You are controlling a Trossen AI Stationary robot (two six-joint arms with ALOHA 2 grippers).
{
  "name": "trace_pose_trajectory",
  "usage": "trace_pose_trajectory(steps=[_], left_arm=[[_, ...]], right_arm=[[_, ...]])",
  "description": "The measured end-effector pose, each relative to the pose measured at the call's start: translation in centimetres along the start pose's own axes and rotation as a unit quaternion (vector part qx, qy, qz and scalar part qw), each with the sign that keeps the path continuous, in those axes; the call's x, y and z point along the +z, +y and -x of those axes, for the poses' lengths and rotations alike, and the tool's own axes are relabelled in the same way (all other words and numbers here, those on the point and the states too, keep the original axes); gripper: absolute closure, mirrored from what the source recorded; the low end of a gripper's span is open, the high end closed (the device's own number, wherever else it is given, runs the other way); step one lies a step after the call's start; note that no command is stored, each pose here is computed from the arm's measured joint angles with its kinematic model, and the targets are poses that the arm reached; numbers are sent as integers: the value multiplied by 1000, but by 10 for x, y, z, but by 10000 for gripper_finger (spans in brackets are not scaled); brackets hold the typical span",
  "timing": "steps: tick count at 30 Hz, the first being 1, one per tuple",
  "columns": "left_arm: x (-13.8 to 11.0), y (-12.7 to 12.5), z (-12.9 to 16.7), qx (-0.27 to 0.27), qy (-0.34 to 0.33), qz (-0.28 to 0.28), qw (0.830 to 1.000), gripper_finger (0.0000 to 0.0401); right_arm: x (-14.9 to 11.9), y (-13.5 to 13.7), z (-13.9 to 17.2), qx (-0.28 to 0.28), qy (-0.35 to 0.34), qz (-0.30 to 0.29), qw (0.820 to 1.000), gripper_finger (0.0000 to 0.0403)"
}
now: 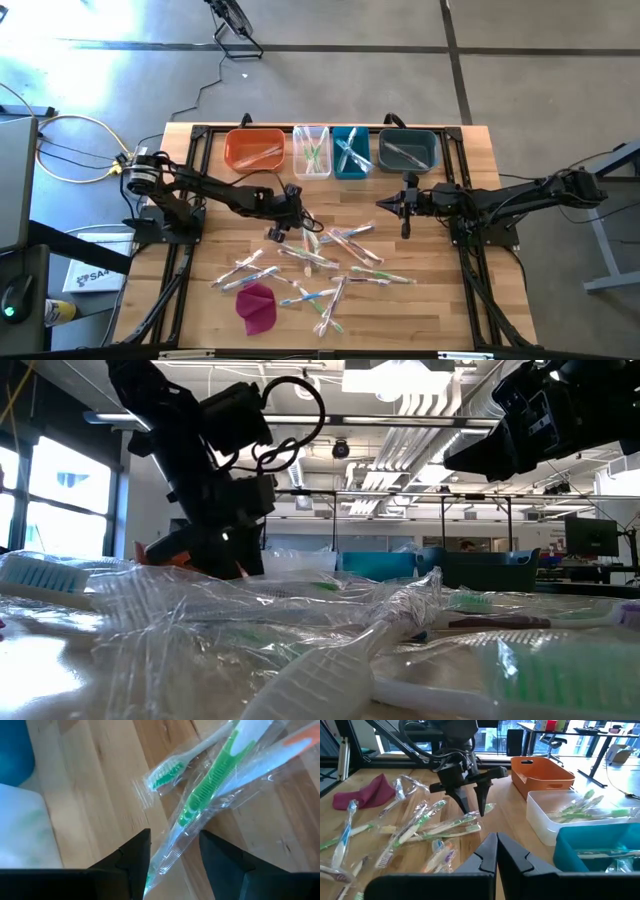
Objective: Pick & Place Toothbrushes
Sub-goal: Put the green toothbrush into the transparent bin
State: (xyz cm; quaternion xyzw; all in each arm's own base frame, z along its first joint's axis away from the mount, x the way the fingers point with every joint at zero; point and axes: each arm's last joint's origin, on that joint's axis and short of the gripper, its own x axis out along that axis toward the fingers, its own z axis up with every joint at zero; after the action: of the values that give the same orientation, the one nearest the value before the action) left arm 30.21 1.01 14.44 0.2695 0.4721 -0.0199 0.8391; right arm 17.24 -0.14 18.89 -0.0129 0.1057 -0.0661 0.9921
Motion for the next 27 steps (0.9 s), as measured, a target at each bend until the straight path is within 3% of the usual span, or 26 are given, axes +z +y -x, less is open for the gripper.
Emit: trace_pose_trajectory(steps=[19,27], left_arm=[[-5,-4,1,-25,22,24,999,391],[-5,-4,1,-25,24,45,998,399]], right_arm=[[0,0,0,0,0,0,1000,401],[0,0,0,0,0,0,1000,401]])
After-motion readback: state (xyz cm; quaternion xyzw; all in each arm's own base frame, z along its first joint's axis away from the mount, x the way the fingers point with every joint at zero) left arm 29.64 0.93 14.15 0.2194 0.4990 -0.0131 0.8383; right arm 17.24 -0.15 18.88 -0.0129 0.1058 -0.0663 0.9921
